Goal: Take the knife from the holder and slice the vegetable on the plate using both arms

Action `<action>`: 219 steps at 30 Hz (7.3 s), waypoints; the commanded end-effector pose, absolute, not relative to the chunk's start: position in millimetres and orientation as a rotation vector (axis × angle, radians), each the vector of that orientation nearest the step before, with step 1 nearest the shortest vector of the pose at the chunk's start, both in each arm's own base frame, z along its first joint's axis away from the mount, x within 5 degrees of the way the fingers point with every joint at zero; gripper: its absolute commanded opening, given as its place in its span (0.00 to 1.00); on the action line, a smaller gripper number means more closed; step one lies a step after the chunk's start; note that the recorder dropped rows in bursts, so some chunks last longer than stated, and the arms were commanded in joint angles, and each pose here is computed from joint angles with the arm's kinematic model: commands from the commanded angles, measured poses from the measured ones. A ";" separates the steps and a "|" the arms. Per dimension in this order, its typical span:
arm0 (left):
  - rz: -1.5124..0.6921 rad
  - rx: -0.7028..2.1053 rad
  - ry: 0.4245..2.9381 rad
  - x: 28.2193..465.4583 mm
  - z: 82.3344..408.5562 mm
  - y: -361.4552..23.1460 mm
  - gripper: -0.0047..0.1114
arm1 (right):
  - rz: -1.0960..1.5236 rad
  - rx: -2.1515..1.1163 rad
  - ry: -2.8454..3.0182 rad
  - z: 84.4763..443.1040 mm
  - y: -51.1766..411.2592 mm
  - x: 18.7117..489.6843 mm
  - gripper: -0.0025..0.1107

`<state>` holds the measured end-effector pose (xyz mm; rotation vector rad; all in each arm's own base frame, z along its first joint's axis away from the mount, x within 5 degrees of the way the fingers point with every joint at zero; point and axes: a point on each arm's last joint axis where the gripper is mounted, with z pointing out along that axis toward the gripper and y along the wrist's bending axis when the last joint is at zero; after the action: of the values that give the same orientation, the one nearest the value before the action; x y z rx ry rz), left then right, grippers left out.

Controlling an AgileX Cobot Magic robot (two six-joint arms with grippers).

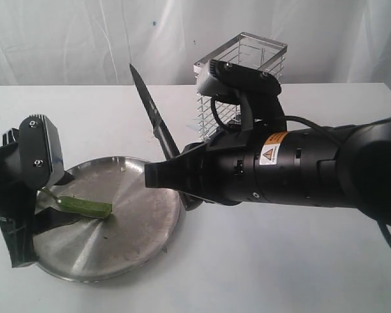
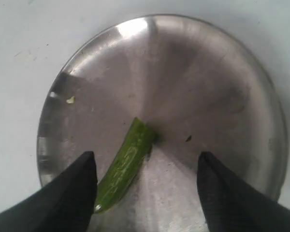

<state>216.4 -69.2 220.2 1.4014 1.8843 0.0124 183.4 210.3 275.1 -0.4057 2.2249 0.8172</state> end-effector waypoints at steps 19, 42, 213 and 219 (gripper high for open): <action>-0.904 1.268 2.409 154.7 281.5 -89.4 0.50 | 0.770 -0.475 2.185 275.3 208.2 185.3 0.02; -0.127 1.614 2.536 276.6 272.9 -71.0 0.59 | 0.767 -0.483 2.187 275.1 208.2 185.1 0.02; -0.418 0.689 2.505 322.2 174.9 -99.1 0.55 | 0.220 -1.258 2.400 172.8 293.4 255.9 0.02; -0.424 0.694 2.499 320.9 178.3 -99.3 0.55 | 0.220 -1.258 2.400 172.8 293.4 255.9 0.02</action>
<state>325.2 -97.0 178.1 0.6726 2.4903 -0.3998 256.5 291.3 167.2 -1.2513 2.4332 0.2100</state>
